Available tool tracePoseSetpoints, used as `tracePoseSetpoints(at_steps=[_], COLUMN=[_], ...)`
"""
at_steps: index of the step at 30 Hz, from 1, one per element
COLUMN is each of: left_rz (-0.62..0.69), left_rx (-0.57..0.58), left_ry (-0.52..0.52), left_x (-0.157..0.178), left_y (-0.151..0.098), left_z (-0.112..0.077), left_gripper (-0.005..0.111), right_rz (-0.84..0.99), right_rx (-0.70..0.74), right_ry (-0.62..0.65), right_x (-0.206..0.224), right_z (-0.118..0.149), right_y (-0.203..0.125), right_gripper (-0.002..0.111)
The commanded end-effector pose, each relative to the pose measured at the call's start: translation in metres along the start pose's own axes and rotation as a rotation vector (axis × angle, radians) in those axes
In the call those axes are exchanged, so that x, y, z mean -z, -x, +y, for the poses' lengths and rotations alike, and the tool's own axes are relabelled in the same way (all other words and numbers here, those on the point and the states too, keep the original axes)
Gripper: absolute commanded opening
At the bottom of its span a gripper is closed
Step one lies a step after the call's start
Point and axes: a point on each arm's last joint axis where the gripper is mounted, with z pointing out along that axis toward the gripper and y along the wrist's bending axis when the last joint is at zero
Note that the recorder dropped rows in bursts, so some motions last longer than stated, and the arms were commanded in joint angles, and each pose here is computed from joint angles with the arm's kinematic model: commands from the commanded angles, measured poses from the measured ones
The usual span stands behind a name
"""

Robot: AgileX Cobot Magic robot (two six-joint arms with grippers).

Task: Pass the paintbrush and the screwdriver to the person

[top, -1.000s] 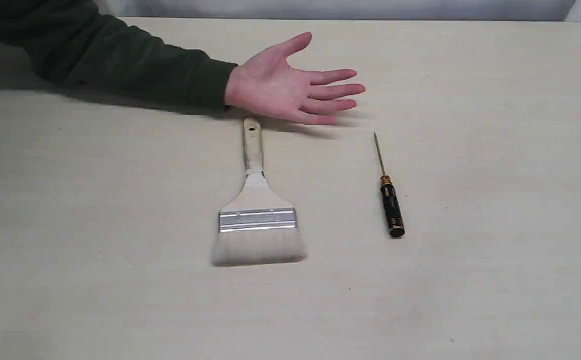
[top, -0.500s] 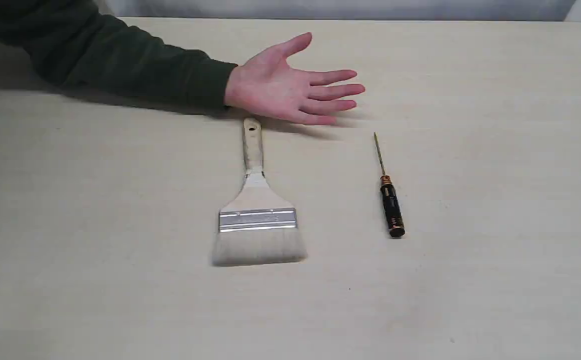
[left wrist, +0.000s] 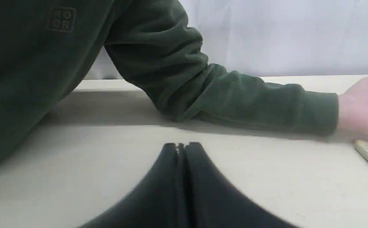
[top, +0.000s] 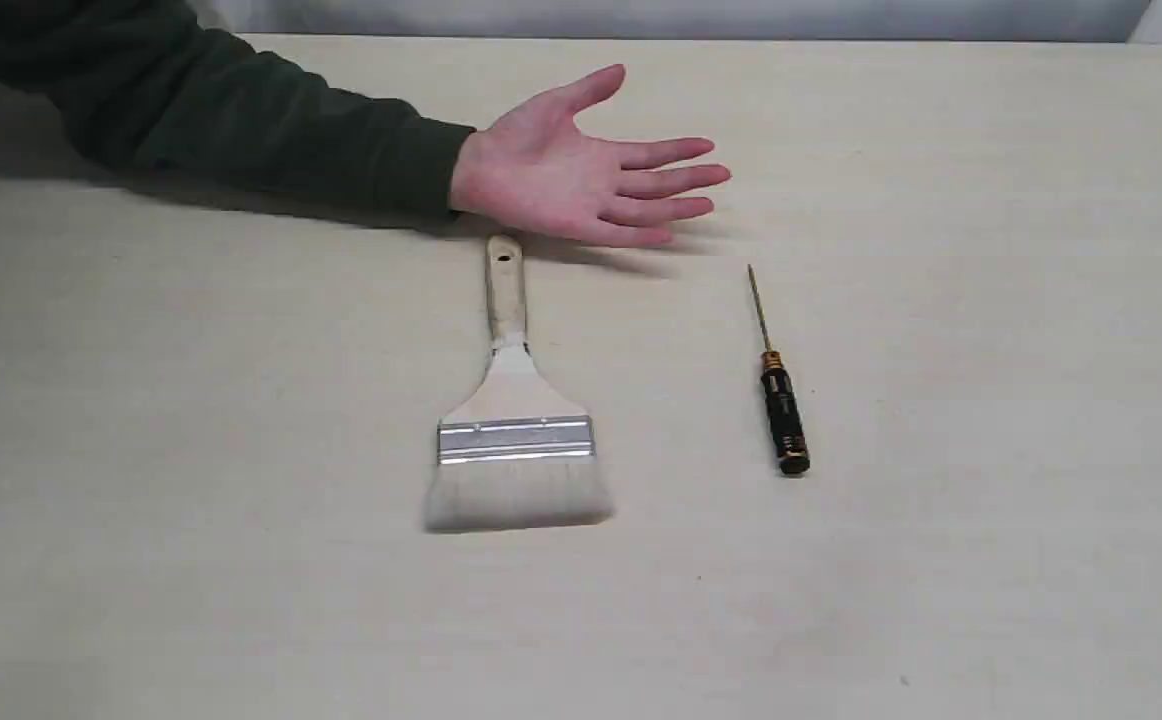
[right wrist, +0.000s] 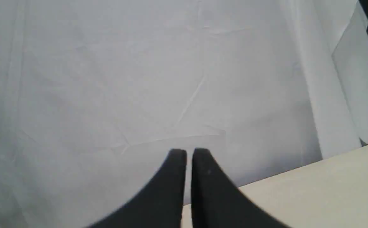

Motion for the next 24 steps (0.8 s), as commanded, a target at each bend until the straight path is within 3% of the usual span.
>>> tracePoseSetpoints(at_steps=[1,6,13,18,24], left_rz=[-0.003,-0.003,-0.005,-0.005,-0.005], left_rx=[0.006,0.006,0.003,0.003,0.003], left_ry=[-0.003,-0.003,-0.003,-0.003,-0.003], left_x=[0.0,0.0,0.0,0.0,0.0], left_y=[0.0,0.0,0.0,0.0,0.0], left_z=[0.0,0.0,0.0,0.0,0.0], left_gripper=[0.0,0.0,0.0,0.0,0.0], right_rz=[-0.058,0.004,0.28,0.519,0.783], right_rx=[-0.005,0.042,0.182,0.262,0.316], right_ry=[0.067,0.141,0.175,0.204,0.209], right_x=[0.001,-0.009,-0.076,-0.14,-0.203], right_z=[0.012,0.036,0.072,0.096,0.113], right_y=[0.023,0.066,0.102,0.089,0.034], right_gripper=[0.004,0.004,0.004,0.004,0.004])
